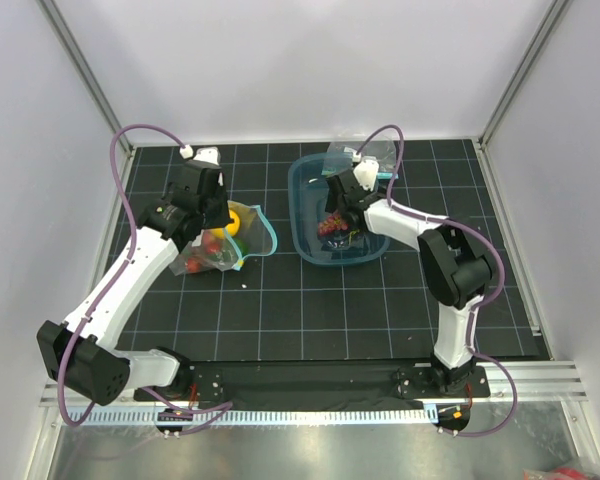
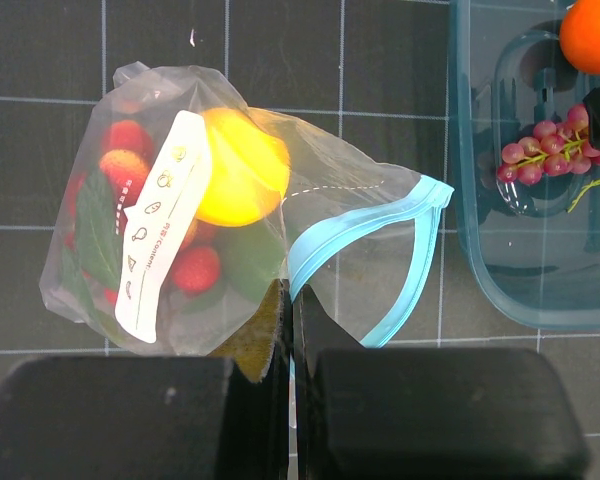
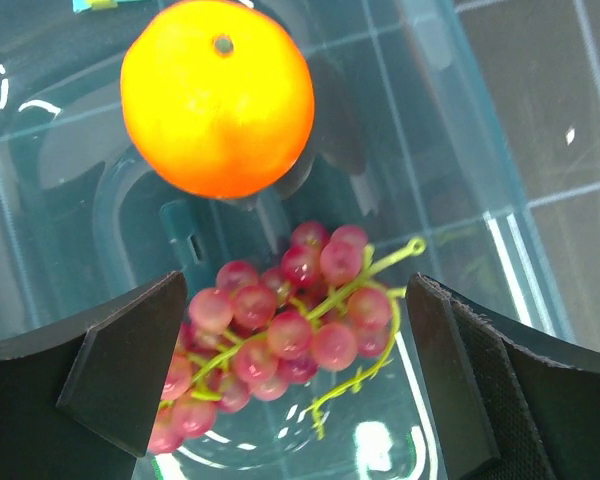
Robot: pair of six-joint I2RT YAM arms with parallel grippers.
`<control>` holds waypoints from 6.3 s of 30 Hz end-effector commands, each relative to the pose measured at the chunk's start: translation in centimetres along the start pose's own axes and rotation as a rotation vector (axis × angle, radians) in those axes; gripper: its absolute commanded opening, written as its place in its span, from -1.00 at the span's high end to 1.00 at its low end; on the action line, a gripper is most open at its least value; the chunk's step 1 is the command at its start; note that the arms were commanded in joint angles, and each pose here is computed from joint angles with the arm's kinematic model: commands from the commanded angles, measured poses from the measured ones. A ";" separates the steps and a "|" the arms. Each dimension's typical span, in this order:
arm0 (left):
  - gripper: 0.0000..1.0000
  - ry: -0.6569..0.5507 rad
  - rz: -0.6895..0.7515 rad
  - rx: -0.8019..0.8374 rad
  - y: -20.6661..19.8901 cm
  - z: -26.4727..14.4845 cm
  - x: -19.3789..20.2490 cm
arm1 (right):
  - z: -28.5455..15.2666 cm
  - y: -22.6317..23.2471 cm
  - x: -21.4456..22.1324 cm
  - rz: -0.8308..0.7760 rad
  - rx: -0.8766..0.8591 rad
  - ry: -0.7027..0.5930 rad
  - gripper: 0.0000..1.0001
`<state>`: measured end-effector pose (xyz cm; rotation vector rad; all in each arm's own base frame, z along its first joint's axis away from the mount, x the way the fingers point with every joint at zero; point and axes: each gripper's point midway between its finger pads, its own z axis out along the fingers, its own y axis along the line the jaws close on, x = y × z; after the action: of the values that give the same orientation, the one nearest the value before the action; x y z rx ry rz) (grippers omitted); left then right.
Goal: Place the food in the zip-top bag and seal the zipper
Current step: Pick up the fake fruit from the bin, then place the fake fruit in the zipper food storage bag.
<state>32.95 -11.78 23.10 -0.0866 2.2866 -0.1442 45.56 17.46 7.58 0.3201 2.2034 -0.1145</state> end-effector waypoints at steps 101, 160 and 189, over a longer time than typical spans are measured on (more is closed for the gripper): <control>1.00 -0.096 -0.056 0.292 -3.0 -3.6 -3.0 | -26.0 26.2 3.7 0.045 -1.191 -0.438 0.86; 1.00 -0.084 -0.127 0.266 -1.5 -2.3 -3.3 | -23.7 16.8 -1.7 0.121 -1.057 -0.529 -0.92; 1.00 -0.076 -0.129 0.263 -1.4 -2.4 -3.1 | -11.5 6.3 -5.5 0.391 -0.500 -0.279 -0.99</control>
<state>32.51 -12.62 25.22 -0.1119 2.2337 -0.4783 39.80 27.81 20.04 0.2232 1.7044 0.6718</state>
